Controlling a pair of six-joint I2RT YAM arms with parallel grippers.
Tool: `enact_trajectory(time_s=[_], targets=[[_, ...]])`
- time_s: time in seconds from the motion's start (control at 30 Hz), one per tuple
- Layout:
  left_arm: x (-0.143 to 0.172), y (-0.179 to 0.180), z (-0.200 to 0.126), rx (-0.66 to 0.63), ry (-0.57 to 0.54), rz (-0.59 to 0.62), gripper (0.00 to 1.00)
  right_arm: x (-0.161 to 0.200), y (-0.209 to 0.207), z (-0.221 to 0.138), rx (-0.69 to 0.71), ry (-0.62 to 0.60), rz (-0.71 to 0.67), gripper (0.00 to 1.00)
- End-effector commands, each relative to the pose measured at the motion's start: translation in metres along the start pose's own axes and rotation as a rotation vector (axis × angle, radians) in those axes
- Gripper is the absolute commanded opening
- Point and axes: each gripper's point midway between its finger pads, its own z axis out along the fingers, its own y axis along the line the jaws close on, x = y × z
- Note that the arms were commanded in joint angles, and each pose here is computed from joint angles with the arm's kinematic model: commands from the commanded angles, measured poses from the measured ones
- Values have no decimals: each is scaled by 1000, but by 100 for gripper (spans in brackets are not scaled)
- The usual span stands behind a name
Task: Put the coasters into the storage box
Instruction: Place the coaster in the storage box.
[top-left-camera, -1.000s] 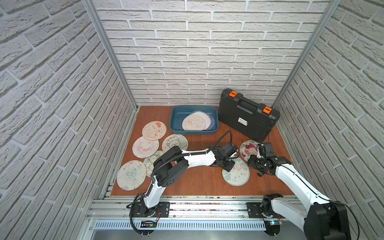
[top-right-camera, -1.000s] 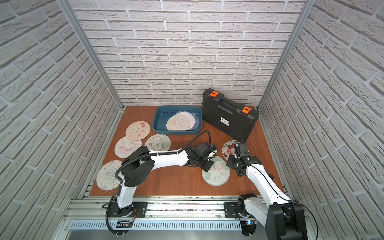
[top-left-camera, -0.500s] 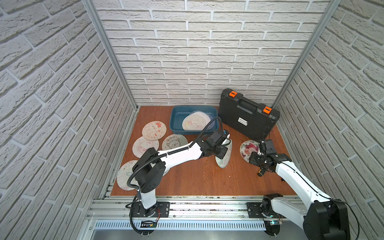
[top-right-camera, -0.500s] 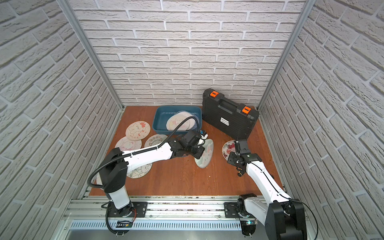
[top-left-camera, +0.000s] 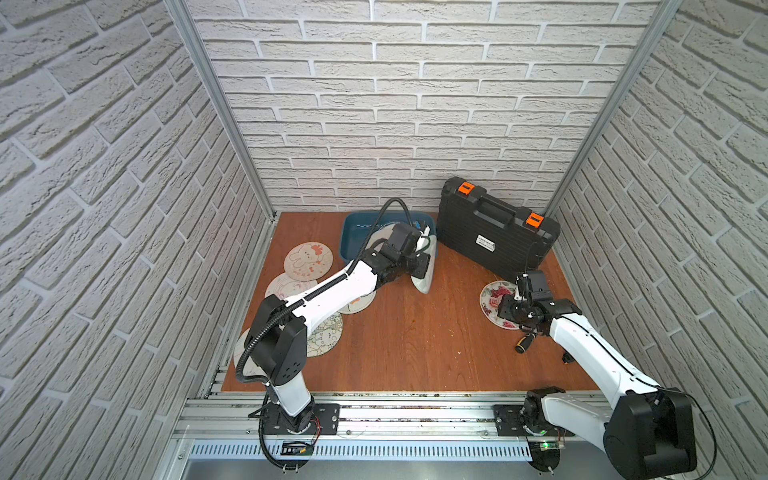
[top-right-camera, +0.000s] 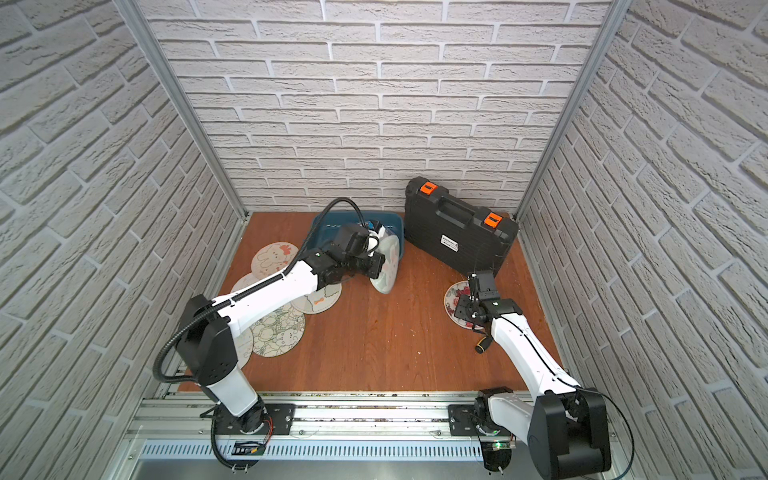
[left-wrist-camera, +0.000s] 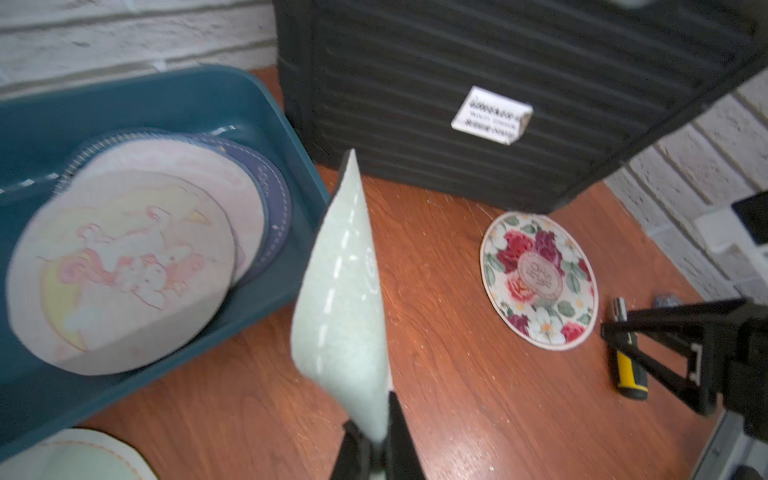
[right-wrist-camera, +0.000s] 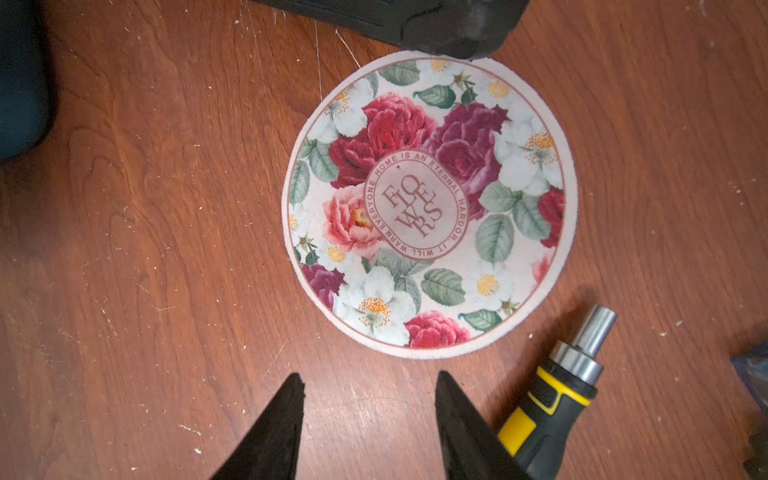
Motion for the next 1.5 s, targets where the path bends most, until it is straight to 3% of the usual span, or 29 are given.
enact_trajectory(time_s=[0.0, 0.2, 0.43, 0.6, 0.83, 1.23, 1.47], targets=[[-38, 20, -1, -12, -103, -8, 0, -16, 9, -1, -24, -35, -8, 53], [-64, 73, 11, -89, -167, -62, 0, -15, 11, 2, -20, -30, -9, 52], [-66, 110, 42, -87, -165, -84, 0, -13, 11, 1, -5, -16, -21, 53], [-46, 145, 72, -115, -103, -167, 0, -14, 11, -5, 2, -24, -24, 53], [1, 199, 103, -261, 55, -259, 0, -12, 10, -7, 22, -22, -30, 53], [43, 238, 113, -444, 239, -203, 0, -16, 14, -14, 14, -54, -31, 52], [53, 250, 107, -516, 284, -175, 0, -14, 16, -10, 12, -55, -39, 53]])
